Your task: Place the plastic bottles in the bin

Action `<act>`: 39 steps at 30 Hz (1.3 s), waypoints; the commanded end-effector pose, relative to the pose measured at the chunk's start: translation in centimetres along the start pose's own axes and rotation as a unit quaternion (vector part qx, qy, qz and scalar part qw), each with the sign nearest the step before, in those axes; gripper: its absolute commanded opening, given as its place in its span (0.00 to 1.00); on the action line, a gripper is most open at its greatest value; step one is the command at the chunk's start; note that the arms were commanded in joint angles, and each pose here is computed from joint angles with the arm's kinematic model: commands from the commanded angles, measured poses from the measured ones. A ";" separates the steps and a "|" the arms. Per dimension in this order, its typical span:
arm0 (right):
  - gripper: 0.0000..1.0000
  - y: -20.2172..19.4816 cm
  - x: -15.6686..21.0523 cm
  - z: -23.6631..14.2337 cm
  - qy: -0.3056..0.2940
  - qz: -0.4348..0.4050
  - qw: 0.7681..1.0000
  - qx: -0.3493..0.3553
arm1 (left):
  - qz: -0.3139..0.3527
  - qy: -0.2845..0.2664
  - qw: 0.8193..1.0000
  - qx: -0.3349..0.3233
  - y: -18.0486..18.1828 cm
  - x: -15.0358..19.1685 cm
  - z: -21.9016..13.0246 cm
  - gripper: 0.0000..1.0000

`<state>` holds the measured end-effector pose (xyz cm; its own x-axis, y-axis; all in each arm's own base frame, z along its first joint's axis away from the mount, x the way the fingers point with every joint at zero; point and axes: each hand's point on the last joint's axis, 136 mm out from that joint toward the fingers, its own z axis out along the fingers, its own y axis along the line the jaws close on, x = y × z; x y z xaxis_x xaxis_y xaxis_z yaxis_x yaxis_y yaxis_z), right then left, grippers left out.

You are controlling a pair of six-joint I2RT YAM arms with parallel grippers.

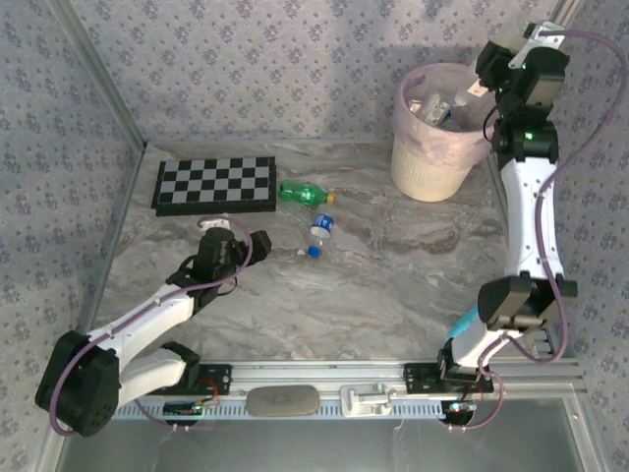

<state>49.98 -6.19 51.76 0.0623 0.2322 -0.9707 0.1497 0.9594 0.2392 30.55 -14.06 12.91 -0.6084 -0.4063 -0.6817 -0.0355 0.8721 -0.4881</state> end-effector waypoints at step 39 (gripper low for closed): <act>1.00 -2.9 8.0 2.8 0.179 -0.039 0.981 0.069 | -0.014 -0.019 1.000 0.002 0.0 -1.2 -1.4 1.00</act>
<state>54.30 -7.92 39.86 -0.3697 0.2597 -0.8921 0.3052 0.9408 0.1474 29.89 -13.60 14.03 -0.5950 -0.4230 -0.6834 -0.0356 0.8633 -0.5034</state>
